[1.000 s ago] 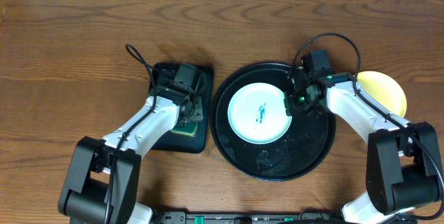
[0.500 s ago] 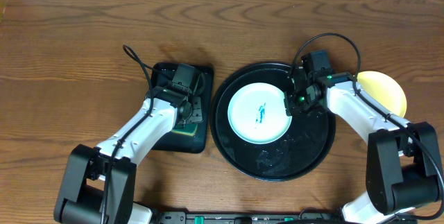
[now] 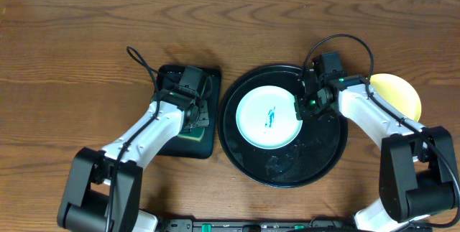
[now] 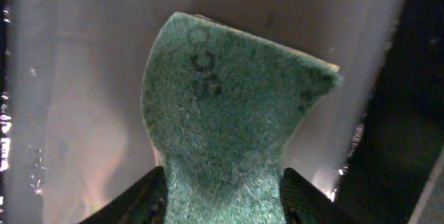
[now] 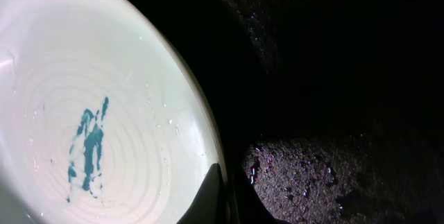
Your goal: Clean dirty plates on tray and stack at the side
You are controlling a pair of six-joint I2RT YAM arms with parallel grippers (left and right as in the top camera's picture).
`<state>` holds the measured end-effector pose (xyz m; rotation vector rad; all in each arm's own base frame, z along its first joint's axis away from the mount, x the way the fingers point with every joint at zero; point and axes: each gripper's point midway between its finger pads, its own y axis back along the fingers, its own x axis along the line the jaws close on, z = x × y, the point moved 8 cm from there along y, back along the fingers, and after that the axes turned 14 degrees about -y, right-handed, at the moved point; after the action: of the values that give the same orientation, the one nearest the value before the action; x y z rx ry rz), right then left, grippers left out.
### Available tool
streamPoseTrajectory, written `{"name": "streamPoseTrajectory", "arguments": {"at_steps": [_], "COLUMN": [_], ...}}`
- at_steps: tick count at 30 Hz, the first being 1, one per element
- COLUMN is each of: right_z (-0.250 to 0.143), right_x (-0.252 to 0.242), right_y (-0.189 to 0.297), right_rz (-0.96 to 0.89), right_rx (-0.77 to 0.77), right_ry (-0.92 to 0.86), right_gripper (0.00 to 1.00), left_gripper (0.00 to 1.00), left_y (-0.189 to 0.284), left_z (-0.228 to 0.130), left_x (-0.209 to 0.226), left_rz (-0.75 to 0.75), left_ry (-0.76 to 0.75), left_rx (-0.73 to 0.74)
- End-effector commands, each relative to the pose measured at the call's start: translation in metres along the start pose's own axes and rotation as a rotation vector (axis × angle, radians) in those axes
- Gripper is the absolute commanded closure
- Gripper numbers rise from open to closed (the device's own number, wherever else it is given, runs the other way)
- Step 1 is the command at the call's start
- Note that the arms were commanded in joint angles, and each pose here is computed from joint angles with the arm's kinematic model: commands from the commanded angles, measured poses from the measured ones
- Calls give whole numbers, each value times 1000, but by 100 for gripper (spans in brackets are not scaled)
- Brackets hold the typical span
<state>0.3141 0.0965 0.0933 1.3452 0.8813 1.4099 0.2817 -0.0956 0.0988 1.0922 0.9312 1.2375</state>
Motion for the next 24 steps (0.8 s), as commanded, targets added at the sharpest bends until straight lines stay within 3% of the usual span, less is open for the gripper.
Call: {"name": "streamPoseTrajectory", "arguments": {"at_steps": [1,5,8,18,24], "right_z": [-3,-3,-3,-2,-2], "right_x": [0,0,0,0,0], "right_y": [-2,-2,-2,-2,-2], "right_rz": [-6,-6,-6,-4,-4], "right_rx": [9,9,9,5,5], "right_ry": [17,17,17,18,19], "right_gripper": [99,99,99,99,99], "left_gripper": [54,70,91,93,93], "left_y": [-12,-15,-15,11,47], "left_z": [-5,-4,-4,4,11], "left_x": [3,3,3,2,5], "left_rz": [29,29,29,-6,-152], "left_ry": [13,13,13,18,11], "left_rx": [37,37,37,-31,-132]}}
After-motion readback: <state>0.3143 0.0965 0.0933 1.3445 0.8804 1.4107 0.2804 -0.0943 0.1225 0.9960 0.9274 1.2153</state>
